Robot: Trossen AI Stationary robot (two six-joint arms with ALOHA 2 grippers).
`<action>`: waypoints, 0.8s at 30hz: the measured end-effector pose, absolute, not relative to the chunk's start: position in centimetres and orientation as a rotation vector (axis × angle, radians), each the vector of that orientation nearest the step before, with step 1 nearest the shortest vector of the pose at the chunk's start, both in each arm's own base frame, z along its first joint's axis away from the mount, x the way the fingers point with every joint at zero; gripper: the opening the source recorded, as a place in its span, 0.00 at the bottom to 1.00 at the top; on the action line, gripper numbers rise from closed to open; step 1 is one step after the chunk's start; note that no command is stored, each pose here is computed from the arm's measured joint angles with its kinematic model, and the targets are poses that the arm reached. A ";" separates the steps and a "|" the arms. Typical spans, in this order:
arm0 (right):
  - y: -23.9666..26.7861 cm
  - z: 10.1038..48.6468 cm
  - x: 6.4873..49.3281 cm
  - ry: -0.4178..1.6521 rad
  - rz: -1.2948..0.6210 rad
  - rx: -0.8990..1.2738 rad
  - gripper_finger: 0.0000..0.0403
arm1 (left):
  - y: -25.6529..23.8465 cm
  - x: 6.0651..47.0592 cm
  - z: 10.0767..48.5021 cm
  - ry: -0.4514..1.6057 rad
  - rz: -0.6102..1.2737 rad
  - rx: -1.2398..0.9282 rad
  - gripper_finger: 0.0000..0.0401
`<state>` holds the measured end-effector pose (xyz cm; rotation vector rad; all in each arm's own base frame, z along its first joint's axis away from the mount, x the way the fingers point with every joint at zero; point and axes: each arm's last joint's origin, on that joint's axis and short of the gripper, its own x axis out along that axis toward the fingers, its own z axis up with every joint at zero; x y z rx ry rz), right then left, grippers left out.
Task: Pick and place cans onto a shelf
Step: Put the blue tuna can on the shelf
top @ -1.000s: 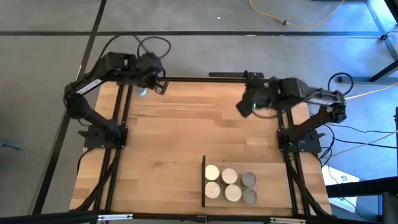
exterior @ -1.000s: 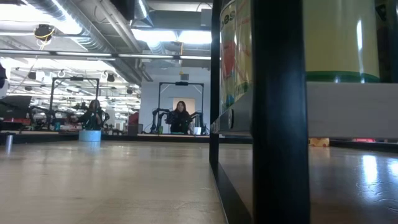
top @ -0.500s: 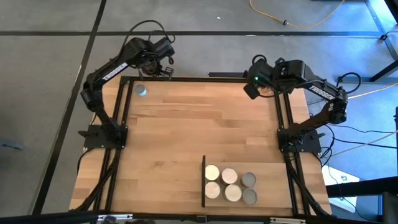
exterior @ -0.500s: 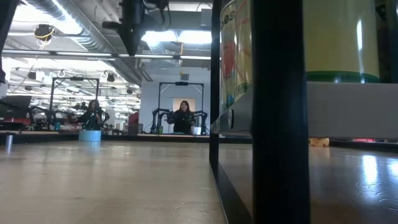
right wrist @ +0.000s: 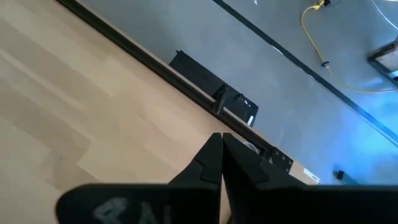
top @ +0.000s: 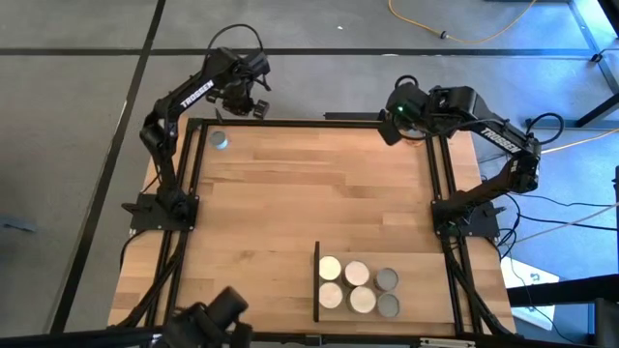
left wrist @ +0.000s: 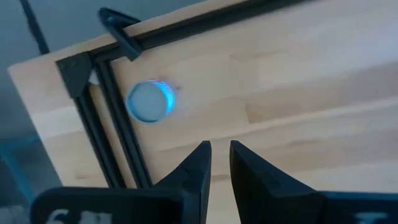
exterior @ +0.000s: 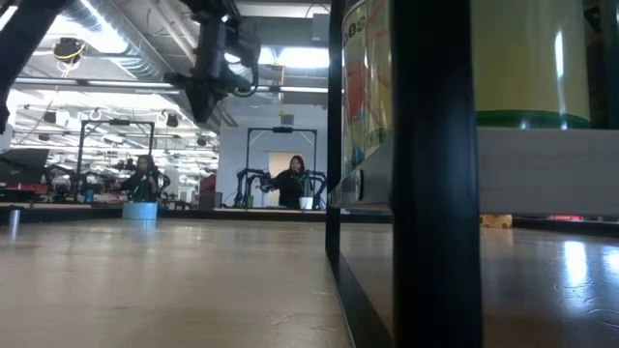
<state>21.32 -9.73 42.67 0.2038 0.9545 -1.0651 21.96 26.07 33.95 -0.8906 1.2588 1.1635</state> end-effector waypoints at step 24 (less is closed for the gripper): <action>-9.9 42.9 21.9 0.885 -1.034 0.245 0.03 | 28.2 16.9 20.5 1.470 1.344 -0.953 0.12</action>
